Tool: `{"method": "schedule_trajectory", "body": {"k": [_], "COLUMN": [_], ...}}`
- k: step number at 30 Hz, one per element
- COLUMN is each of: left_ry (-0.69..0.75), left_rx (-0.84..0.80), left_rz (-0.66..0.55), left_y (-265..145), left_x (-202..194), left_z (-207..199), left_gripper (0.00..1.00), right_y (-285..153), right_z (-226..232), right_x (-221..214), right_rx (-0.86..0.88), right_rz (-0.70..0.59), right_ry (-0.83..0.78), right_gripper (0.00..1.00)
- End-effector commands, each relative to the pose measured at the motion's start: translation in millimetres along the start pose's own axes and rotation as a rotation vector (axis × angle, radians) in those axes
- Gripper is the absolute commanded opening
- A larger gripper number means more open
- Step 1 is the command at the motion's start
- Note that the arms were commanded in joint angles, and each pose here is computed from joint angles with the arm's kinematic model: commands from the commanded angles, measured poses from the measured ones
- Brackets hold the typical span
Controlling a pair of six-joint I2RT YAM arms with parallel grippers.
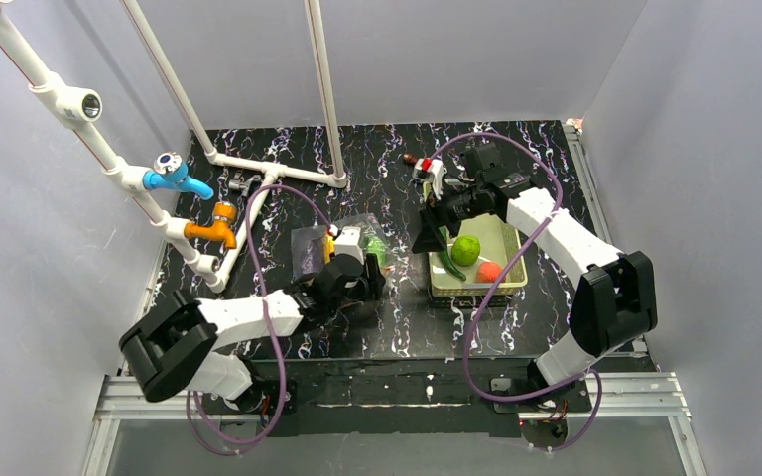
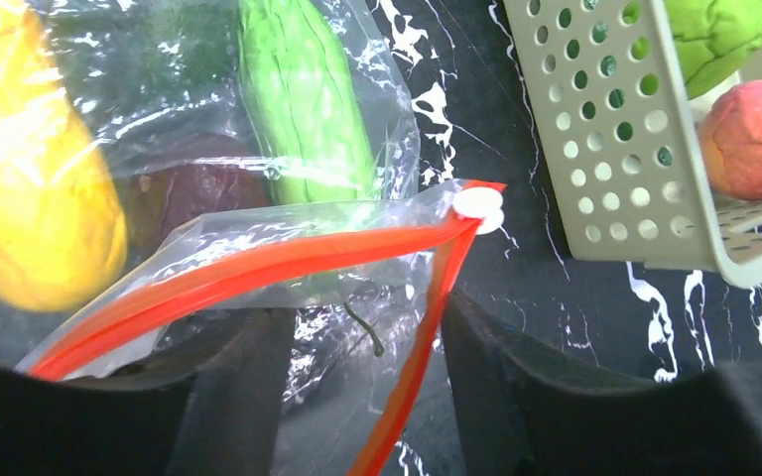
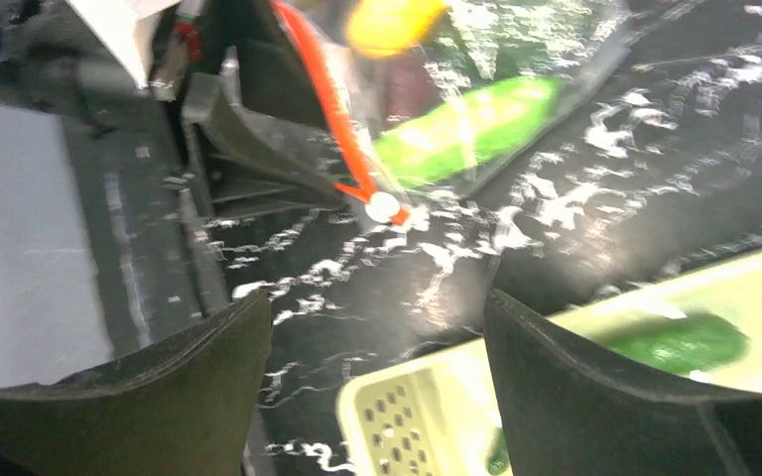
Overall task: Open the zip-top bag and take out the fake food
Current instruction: Move the zipper food storage bag to the center of the board.
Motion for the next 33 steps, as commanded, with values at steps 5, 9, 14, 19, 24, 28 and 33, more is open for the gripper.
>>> {"method": "schedule_trajectory", "body": {"k": [5, 9, 14, 19, 24, 28, 33], "left_ry": [0.153, 0.184, 0.174, 0.19, 0.198, 0.181, 0.188], "left_rx": [-0.056, -0.051, -0.005, -0.017, 0.078, 0.081, 0.025], "left_rz": [-0.013, 0.02, 0.055, 0.098, 0.12, 0.059, -0.014], "left_y": [-42.2, -54.4, -50.1, -32.3, -19.7, -7.0, 9.4], "left_x": [23.7, 21.5, 9.2, 10.2, 4.3, 4.9, 8.8], "left_z": [6.1, 11.8, 18.6, 8.8, 13.0, 10.5, 1.8], "left_gripper": [0.74, 0.72, 0.46, 0.47, 0.62, 0.64, 0.69], "right_y": [-3.4, -3.1, -2.4, -4.6, -12.8, -14.9, -17.7], "right_z": [19.7, 19.5, 18.9, 9.6, -0.9, -5.3, -5.5], "right_x": [6.2, 5.8, 5.5, 6.1, 6.2, 5.9, 5.6], "right_rx": [0.144, 0.145, 0.145, 0.011, -0.058, -0.069, -0.076], "right_rz": [-0.056, -0.055, -0.054, -0.063, -0.105, -0.114, -0.124], "right_ry": [0.072, 0.072, 0.074, 0.039, 0.019, 0.023, 0.019], "right_gripper": [0.84, 0.84, 0.84, 0.84, 0.84, 0.84, 0.84]}}
Point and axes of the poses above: each gripper's point midway between its finger pads, its own y axis out along the fingers, its own z axis along the line the jaws close on, x = y × z, the point moved 10 cm from there along -y, back along the fingers, and after that the axes turned 7 degrees about y, right-handed, at the moved point
